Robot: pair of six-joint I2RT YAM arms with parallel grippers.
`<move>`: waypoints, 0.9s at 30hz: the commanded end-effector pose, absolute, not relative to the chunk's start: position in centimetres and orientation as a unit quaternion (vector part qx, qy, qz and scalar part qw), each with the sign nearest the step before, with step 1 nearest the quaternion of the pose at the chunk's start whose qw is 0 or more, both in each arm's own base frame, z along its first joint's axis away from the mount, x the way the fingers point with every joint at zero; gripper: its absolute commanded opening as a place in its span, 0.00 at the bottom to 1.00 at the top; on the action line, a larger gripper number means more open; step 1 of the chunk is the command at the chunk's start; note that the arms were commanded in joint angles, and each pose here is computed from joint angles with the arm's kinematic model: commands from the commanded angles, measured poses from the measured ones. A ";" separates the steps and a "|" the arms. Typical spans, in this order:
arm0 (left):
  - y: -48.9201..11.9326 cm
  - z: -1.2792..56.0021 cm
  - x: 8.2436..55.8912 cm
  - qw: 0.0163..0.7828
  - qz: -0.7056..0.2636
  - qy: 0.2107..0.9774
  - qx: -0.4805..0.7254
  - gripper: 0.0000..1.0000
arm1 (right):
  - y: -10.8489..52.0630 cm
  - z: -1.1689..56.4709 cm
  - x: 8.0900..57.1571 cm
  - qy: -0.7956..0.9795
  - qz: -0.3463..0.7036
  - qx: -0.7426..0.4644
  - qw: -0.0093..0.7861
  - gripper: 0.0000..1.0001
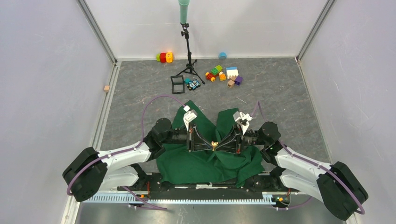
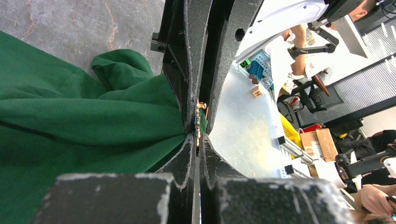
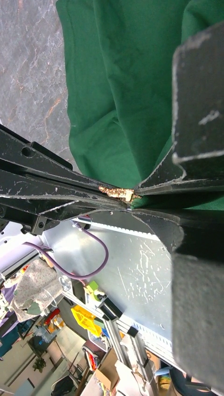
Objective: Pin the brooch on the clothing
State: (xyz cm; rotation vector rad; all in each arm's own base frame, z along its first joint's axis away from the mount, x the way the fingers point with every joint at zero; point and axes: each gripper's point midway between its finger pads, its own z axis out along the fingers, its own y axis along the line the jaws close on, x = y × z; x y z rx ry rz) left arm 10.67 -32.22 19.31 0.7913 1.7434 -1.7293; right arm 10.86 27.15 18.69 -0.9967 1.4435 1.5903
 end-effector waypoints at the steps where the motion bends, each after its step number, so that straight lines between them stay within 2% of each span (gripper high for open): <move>1: -32.7 22.4 10.5 0.295 -0.668 0.608 0.311 0.02 | 27.6 19.6 11.4 0.554 0.620 -0.390 0.396 0.15; 8: -32.9 22.1 10.2 0.287 -0.669 0.609 0.316 0.02 | 27.9 19.8 12.0 0.566 0.623 -0.372 0.392 0.10; 27: -33.2 21.9 9.6 0.278 -0.669 0.607 0.327 0.02 | 28.7 18.8 14.0 0.622 0.616 -0.325 0.358 0.06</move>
